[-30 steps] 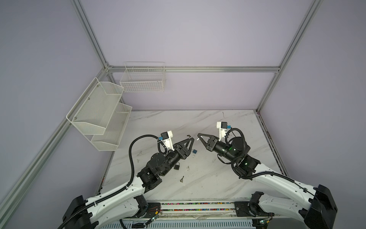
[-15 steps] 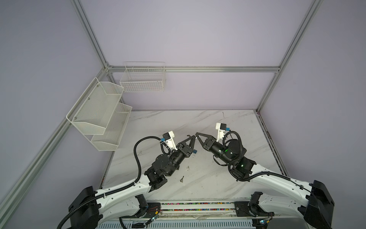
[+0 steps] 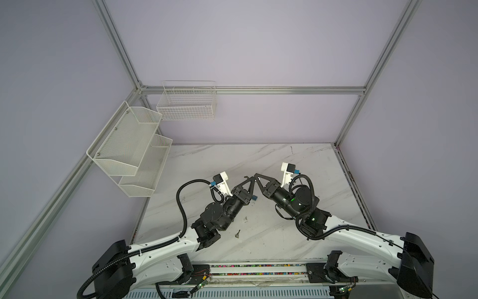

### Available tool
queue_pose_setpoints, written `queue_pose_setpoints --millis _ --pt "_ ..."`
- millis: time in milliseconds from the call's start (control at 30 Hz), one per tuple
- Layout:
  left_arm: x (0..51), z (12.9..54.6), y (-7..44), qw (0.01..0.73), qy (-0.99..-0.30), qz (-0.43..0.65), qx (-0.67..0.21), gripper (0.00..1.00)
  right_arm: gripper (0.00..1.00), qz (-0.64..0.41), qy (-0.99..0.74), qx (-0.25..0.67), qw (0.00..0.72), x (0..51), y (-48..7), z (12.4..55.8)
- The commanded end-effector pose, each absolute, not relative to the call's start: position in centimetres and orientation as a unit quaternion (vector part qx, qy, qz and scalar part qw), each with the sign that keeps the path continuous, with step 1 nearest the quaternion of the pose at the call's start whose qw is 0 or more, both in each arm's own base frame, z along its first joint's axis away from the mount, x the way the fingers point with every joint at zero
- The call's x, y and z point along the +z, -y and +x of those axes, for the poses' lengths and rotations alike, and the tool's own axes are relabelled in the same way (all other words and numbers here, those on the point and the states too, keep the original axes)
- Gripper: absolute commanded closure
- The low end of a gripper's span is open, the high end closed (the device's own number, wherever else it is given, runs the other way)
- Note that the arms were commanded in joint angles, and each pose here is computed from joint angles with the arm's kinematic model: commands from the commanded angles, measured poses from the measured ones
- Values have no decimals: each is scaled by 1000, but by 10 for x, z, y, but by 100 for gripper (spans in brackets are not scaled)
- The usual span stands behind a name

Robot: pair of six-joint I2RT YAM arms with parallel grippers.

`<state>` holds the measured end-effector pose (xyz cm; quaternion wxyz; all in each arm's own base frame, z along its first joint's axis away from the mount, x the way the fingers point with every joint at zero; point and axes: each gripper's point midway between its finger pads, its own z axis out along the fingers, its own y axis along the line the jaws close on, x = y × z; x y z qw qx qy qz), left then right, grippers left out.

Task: Unlock with the key
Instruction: 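Hold the key raised between both grippers above the table, then open the left gripper off the key and lower it toward the table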

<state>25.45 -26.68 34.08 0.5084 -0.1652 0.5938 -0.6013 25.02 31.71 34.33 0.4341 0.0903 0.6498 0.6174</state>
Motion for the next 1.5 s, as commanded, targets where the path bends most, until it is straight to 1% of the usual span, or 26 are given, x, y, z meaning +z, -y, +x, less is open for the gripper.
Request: queue_pose_setpoints --millis 0,200,333,600,833,933,1067,1133,1233,1300,1367,1467 --pt "354 254 264 516 -570 -175 -615 84 100 103 -630 634 437 350 -318 249" --pt "355 255 266 517 -569 -173 -616 86 100 104 -631 631 439 345 -320 249" --pt "353 255 267 514 -570 -176 -617 89 100 109 -622 638 441 345 -319 247" --pt "353 257 271 508 -570 -180 -620 90 100 103 -617 640 446 348 -321 244" --pt "355 258 274 507 -569 -177 -623 100 100 103 -620 635 449 344 -320 245" --pt "354 258 274 511 -570 -173 -619 100 99 99 -623 628 456 345 -319 245" --pt "352 257 271 515 -580 -170 -607 100 90 98 -627 619 464 346 -316 246" --pt "349 257 269 517 -588 -170 -599 100 79 97 -627 614 470 348 -313 246" --pt "342 258 263 523 -607 -171 -573 100 54 101 -629 606 476 351 -304 244" --pt "335 263 258 525 -638 -163 -539 100 42 104 -634 591 487 353 -294 243" --pt "335 262 255 532 -660 -142 -512 100 35 101 -642 577 494 353 -287 242" --pt "339 263 250 535 -684 -98 -487 100 29 79 -658 560 497 352 -278 240"
